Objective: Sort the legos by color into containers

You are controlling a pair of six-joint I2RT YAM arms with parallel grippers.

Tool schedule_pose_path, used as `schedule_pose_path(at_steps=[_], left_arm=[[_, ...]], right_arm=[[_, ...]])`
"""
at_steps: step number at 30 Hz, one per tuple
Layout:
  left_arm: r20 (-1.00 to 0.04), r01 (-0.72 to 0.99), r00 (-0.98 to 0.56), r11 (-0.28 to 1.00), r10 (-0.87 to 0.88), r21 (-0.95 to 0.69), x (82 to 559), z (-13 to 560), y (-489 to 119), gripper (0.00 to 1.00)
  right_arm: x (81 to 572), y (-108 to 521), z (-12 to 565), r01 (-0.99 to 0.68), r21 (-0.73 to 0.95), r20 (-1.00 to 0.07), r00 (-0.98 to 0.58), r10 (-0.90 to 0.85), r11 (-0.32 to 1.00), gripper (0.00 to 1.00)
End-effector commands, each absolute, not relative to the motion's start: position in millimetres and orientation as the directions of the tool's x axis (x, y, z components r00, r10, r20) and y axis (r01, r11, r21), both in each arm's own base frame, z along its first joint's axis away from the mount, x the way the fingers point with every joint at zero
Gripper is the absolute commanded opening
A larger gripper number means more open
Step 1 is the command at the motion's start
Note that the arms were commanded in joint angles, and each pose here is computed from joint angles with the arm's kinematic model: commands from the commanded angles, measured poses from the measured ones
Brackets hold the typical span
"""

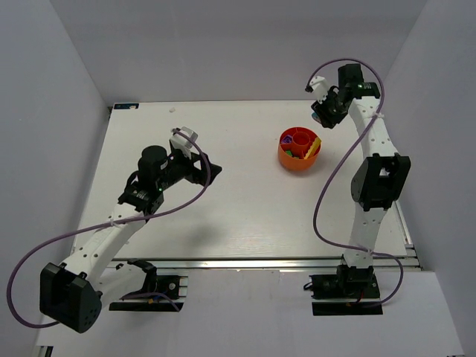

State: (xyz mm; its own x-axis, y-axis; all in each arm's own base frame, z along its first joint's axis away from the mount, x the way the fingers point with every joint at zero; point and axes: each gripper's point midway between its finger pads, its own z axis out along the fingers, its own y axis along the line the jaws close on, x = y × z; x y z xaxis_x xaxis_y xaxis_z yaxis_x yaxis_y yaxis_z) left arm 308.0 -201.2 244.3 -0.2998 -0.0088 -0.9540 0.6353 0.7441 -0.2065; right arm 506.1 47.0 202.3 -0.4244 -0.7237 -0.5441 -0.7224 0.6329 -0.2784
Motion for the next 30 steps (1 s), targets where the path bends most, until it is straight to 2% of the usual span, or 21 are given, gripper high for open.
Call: schedule_pose_path(at_steps=[1, 11, 25, 30], left_arm=[[-0.968, 0.633, -0.253, 0.757, 0.003, -0.163, 305.6, 257.6, -194.3, 0.98], [-0.972, 0.641, -0.236, 0.755, 0.017, -0.142, 302.5, 259.2, -194.7, 0.98], [-0.972, 0.636, -0.236, 0.759, 0.015, -0.142, 303.0, 258.5, -193.8, 0.98], [-0.972, 0.638, -0.235, 0.757, 0.016, -0.141, 303.0, 257.9, -194.3, 0.98]], right_arm=[[515.2, 19.6, 217.2, -0.683, -0.389, -0.483, -0.42, -0.768, 0.618, 0.0], [510.5, 36.2, 160.7, -0.804, -0.275, -0.422, -0.392, -0.818, 0.527, 0.0], [501.6, 51.9, 148.3, -0.876, -0.271, -0.383, -0.283, -0.879, 0.4, 0.0], [500.5, 51.8, 139.7, -0.9, -0.284, -0.315, -0.239, -0.919, 0.331, 0.0]])
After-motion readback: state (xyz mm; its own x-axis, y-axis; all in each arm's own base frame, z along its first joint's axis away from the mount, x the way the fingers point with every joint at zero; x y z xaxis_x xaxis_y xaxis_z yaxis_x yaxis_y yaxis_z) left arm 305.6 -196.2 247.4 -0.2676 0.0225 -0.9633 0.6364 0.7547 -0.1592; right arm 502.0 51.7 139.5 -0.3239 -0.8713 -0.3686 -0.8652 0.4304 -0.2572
